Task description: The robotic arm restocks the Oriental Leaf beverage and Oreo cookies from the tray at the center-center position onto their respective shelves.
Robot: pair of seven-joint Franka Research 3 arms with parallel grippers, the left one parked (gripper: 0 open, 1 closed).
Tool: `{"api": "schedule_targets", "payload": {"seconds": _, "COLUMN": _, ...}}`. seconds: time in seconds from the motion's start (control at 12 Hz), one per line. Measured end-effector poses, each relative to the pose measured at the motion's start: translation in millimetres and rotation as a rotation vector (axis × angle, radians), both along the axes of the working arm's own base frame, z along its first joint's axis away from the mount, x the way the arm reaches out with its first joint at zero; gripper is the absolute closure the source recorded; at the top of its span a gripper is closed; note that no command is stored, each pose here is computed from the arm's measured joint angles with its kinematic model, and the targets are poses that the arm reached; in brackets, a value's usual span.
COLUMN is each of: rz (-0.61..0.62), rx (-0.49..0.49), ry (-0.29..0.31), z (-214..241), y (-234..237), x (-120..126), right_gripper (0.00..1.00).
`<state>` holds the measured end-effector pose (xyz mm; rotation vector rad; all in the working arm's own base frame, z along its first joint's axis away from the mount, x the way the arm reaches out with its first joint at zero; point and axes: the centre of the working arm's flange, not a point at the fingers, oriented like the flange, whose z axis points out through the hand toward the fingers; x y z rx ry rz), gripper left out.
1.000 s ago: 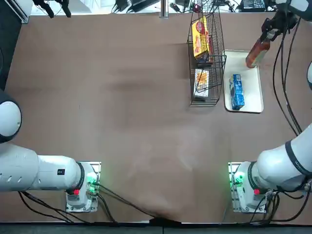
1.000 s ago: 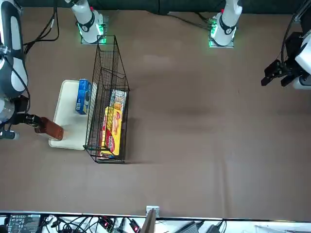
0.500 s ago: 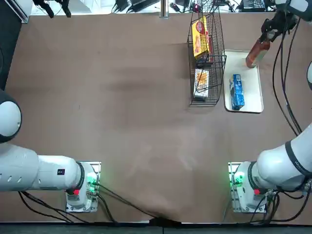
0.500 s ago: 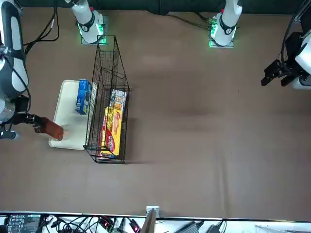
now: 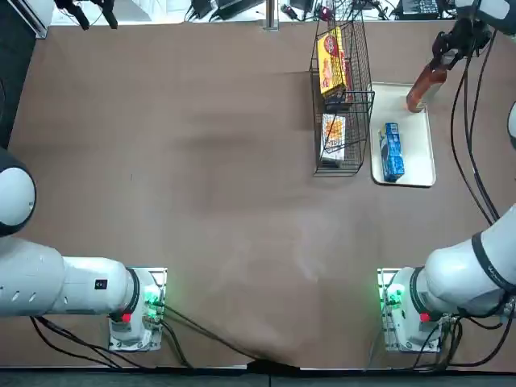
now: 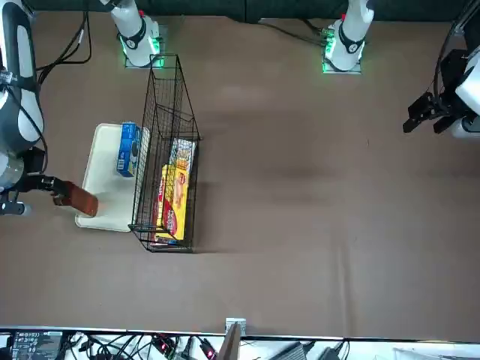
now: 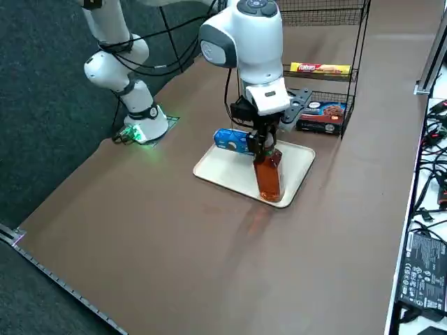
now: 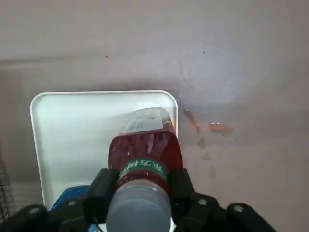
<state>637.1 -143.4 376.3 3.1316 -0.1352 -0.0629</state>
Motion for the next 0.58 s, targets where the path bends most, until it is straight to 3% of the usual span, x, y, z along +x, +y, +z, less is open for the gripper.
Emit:
{"api": "schedule_targets", "payload": {"seconds": 0.08, "rz": 0.0, "rx": 0.0, "ry": -0.001, "z": 0.8, "y": 0.5, "x": -0.1, "right_gripper": 0.42}}
{"api": "schedule_targets", "payload": {"seconds": 0.58, "rz": 0.0, "rx": 0.0, "ry": 0.0, "z": 1.3, "y": 0.9, "x": -0.3, "right_gripper": 0.42}}
